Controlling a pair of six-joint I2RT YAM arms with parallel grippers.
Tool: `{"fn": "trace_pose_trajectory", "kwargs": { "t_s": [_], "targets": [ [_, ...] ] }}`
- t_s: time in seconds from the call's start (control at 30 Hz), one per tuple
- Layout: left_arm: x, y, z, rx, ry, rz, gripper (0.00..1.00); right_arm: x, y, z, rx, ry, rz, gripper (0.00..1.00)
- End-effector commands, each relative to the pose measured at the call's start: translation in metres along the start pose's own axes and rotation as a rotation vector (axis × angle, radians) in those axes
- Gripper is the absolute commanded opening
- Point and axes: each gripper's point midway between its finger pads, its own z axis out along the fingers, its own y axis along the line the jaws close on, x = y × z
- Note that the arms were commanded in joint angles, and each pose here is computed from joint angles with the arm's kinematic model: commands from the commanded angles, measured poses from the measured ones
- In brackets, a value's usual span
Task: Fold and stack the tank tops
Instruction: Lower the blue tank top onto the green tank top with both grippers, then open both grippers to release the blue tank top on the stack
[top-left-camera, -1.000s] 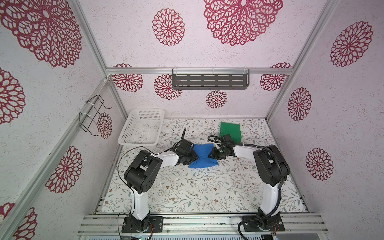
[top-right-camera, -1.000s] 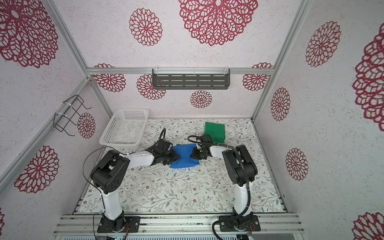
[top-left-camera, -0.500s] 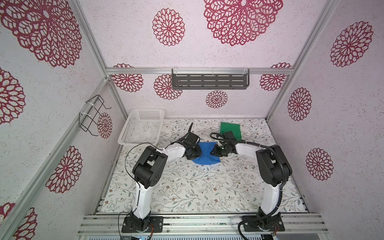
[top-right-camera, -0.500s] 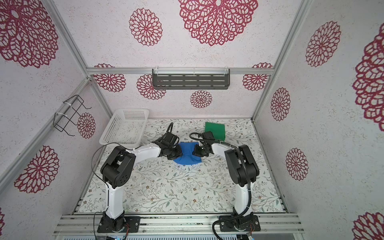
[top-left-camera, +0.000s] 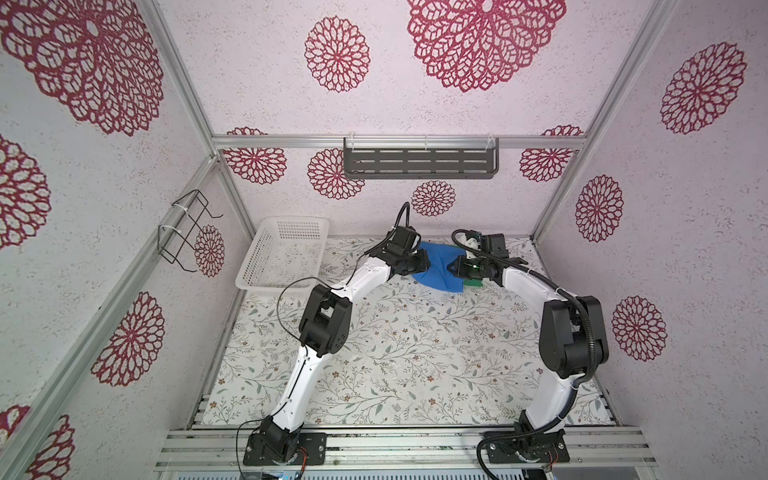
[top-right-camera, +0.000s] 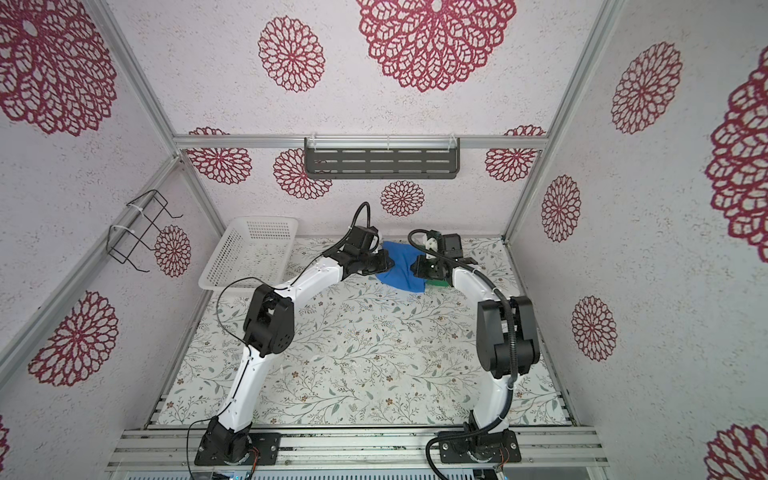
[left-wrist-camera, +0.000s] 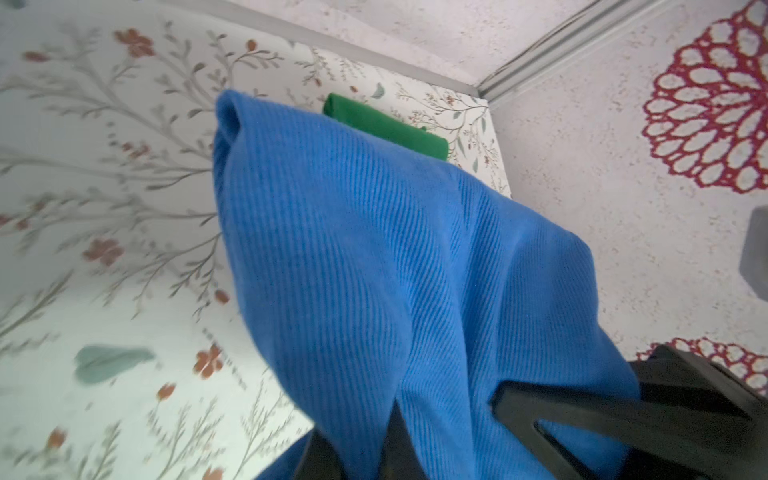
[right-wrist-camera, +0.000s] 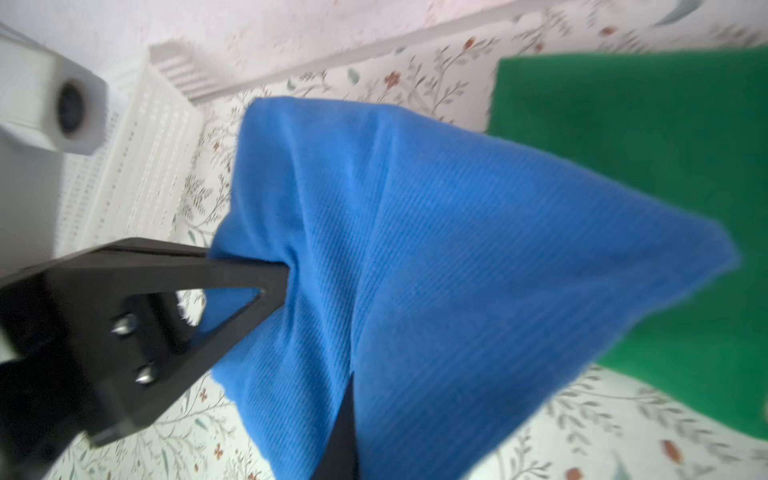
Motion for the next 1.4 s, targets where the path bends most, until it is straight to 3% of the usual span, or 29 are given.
{"fn": "trace_pose_trajectory", "kwargs": {
  "t_s": [0.0, 0.43, 0.57, 0.83, 0.93, 1.0, 1.07, 1.13, 1.2, 1.37],
  "targets": [
    [-0.005, -0.022, 0.017, 0.115, 0.003, 0.097, 0.0, -0.034, 0.001, -0.015, -0.034, -0.056, -0.048, 0.0],
    [-0.031, -0.025, 0.06, 0.213, -0.142, -0.034, 0.0, -0.068, -0.064, -0.028, 0.003, -0.08, -0.007, 0.0],
    [-0.03, -0.029, 0.072, 0.236, -0.194, -0.05, 0.0, -0.067, -0.079, -0.022, 0.004, -0.071, -0.009, 0.0],
    [-0.007, -0.001, 0.102, 0.181, -0.192, -0.098, 0.02, -0.046, -0.105, 0.014, -0.011, -0.031, 0.032, 0.0],
    [-0.008, 0.004, 0.104, 0.175, -0.205, -0.096, 0.33, -0.036, -0.121, 0.029, 0.009, -0.004, 0.057, 0.0],
    [-0.015, 0.007, 0.097, 0.144, -0.209, -0.073, 0.51, -0.037, -0.129, 0.031, 0.034, -0.006, 0.061, 0.16],
    [-0.029, 0.007, 0.078, 0.098, -0.217, -0.025, 0.62, -0.046, -0.135, 0.024, 0.071, -0.016, 0.055, 0.36],
    [-0.055, 0.005, 0.044, 0.037, -0.258, 0.026, 0.72, -0.061, -0.137, 0.012, 0.112, -0.03, 0.036, 0.49],
    [-0.081, 0.001, 0.004, -0.002, -0.312, 0.066, 0.89, -0.077, -0.134, -0.003, 0.15, -0.047, 0.015, 0.6],
    [-0.117, -0.001, -0.1, -0.172, -0.365, 0.195, 0.96, -0.108, -0.119, -0.052, 0.243, -0.131, -0.026, 0.73]
  ]
}}
